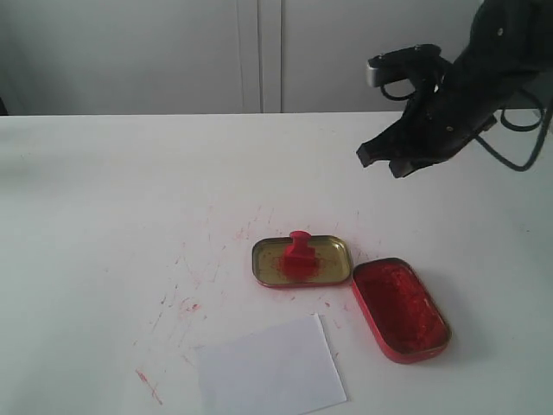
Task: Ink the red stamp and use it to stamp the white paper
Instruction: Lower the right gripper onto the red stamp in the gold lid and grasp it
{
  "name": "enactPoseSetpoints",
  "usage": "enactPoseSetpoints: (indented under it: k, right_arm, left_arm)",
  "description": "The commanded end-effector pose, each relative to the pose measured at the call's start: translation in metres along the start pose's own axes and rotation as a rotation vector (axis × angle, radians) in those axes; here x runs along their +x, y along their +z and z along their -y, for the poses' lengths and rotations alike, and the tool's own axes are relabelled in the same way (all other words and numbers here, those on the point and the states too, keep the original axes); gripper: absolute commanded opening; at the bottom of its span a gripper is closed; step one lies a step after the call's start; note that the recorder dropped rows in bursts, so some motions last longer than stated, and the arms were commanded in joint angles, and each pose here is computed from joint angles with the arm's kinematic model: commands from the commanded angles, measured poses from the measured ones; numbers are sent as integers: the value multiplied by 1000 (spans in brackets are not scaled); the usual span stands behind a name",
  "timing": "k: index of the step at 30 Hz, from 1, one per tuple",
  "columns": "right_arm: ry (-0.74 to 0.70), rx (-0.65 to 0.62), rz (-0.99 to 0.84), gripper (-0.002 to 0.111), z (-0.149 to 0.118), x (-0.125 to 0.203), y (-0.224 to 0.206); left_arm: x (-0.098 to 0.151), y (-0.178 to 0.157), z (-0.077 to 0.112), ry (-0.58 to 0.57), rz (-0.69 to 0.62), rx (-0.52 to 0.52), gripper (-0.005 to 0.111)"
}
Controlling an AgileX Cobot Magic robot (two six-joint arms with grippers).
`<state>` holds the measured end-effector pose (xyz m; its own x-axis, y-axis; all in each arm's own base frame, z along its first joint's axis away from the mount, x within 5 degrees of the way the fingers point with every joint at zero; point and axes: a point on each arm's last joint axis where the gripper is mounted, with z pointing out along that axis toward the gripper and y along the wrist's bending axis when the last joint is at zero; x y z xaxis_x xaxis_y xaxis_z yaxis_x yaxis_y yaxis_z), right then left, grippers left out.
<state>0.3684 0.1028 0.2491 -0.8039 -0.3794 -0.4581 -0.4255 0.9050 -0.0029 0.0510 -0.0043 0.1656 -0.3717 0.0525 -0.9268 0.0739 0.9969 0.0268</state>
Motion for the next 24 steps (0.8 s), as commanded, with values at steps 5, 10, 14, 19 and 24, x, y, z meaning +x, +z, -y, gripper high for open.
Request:
enactPoseSetpoints:
  k: [5, 10, 14, 19, 24]
  right_arm:
    - [-167, -96, -89, 0, -32, -14, 34]
    - [-318, -129, -91, 0, -54, -21, 44]
    - [-418, -171, -78, 0, -67, -30, 43]
    - [-594, -252, -122, 0, -80, -34, 46]
    - [-768, -300, -139, 0, -92, -32, 48]
  left_arm:
    - [1, 0, 0, -10, 2, 2, 0]
    - [1, 0, 0, -12, 2, 2, 0]
    - [1, 0, 0, -12, 2, 2, 0]
    - [1, 0, 0, -12, 2, 2, 0]
    - [1, 0, 0, -12, 2, 2, 0]
